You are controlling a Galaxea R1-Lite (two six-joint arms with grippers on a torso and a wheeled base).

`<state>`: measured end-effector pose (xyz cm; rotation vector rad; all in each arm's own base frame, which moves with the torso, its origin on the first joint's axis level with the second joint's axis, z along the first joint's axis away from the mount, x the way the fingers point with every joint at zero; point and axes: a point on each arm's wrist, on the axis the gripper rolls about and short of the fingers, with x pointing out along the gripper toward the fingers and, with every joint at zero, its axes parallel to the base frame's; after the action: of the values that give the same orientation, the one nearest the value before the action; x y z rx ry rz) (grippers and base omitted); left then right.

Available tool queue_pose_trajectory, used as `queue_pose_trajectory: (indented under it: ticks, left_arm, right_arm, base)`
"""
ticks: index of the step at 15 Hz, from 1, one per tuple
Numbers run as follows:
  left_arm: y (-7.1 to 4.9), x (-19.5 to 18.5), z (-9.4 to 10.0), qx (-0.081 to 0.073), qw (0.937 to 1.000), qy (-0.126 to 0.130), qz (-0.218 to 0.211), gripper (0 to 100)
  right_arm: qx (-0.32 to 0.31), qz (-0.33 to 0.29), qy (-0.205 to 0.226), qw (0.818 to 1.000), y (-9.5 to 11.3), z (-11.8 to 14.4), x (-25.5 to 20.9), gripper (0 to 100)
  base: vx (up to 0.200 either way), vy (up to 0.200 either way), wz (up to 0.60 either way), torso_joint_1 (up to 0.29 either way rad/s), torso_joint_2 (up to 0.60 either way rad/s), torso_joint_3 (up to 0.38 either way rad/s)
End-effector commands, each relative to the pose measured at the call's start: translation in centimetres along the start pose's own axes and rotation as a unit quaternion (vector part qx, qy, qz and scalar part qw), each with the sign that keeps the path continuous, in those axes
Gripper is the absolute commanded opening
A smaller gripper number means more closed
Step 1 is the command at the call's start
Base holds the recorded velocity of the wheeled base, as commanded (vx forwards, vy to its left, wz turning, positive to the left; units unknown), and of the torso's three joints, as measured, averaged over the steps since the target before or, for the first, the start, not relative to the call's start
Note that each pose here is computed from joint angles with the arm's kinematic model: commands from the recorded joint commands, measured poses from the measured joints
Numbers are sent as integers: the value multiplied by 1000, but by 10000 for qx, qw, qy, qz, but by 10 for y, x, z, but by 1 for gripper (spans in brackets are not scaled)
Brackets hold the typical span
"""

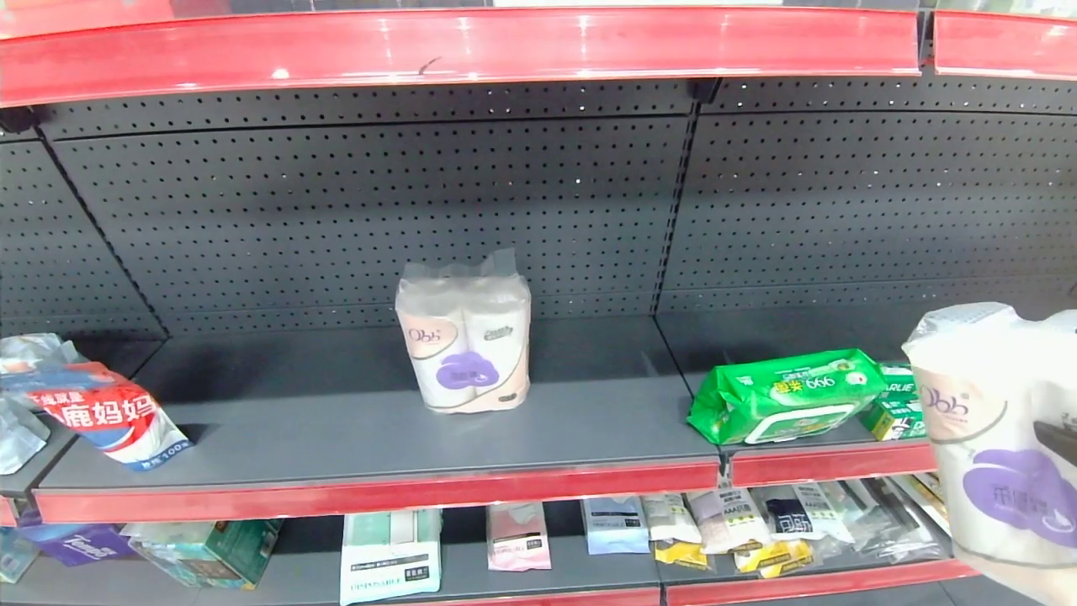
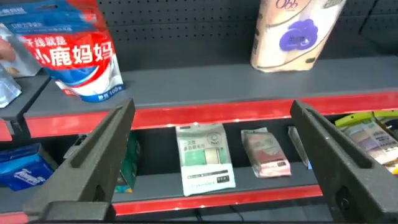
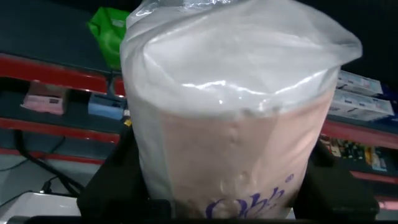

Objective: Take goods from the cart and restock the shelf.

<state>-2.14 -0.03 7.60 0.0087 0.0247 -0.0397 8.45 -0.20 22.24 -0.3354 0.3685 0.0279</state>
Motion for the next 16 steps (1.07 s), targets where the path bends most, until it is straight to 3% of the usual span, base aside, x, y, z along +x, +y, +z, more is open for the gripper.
queue_pose_trajectory:
  ticks: [1,4,5,6,7,8,10,11,12,13,14,16]
  left_arm:
    - [0,3,1,30,9996,227,-142,100]
    - [1,5,7,31,9995,289,-89,100]
    - [2,11,55,-186,9994,274,55,100]
    - [3,32,93,-842,9948,517,254,100]
    - [4,54,114,-1089,9905,735,397,100]
    - [5,73,125,-978,9895,935,507,100]
    - [7,101,129,-561,9882,1285,609,100]
    - [6,112,121,-91,9856,1655,330,100]
    - [4,119,116,69,9829,1830,-169,100]
    - [3,134,112,147,9752,2032,-866,100]
    - [7,153,106,225,9702,2120,-1152,100]
    - [16,196,101,146,9654,1929,-1751,100]
  right_arm:
    - [104,139,-442,9989,6,-15,-24,0]
    - [95,-89,-543,9984,5,-15,-29,0]
    - [144,-210,-550,9982,4,-13,-30,0]
    - [260,-114,-549,9981,5,-16,-30,0]
    - [466,69,-587,9972,8,-20,-31,0]
    - [590,131,-617,9963,10,-25,-33,0]
    - [620,70,-615,9962,11,-28,-34,0]
    - [601,-60,-619,9963,9,-26,-36,0]
    - [605,-114,-587,9964,9,-25,-35,0]
    - [602,-98,-528,9967,8,-24,-32,0]
    - [601,-76,-479,9970,9,-25,-30,0]
    - [597,-38,-402,9974,9,-26,-27,0]
  base:
    - [0,0,0,0,0,0]
    - [0,0,0,0,0,0]
    - [0,0,0,0,0,0]
    - [0,0,0,0,0,0]
    - [0,0,0,0,0,0]
    - [0,0,0,0,0,0]
    - [0,0,0,0,0,0]
    - [0,0,0,0,0,0]
    - [0,0,0,0,0,0]
    - [0,0,0,0,0,0]
    - [0,0,0,0,0,0]
    - [0,0,0,0,0,0]
